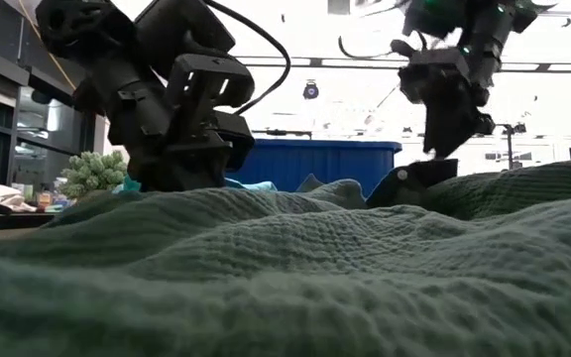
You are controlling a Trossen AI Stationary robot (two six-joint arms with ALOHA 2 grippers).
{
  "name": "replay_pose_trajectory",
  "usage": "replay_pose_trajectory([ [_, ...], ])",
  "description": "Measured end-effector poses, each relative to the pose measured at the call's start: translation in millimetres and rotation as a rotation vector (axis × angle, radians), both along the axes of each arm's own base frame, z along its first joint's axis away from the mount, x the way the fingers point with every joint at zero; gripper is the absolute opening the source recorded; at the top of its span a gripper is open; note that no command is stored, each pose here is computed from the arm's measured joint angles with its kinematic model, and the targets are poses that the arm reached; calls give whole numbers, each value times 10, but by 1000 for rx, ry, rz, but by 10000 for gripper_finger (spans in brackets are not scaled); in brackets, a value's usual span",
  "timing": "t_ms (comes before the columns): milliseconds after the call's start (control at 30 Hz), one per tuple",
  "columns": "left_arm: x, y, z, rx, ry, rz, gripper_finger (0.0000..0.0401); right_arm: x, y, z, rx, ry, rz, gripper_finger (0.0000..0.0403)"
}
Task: Fold laundry
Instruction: Fold the green polo shirt from the blue laundry bin
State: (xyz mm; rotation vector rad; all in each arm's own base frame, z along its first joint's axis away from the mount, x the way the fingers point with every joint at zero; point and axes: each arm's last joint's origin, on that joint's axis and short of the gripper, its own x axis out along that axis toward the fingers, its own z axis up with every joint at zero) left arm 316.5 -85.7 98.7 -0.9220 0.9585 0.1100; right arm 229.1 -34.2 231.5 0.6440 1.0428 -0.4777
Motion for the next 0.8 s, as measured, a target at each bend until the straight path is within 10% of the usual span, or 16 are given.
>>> replay_pose_trajectory([
  [300,-18,-2,-22,67,-14,-96,0,-8,-300,247,2,-29,-130,180],
  [800,-7,27,-24,64,-7,-32,0,244,-898,-734,133,206,-112,180],
])
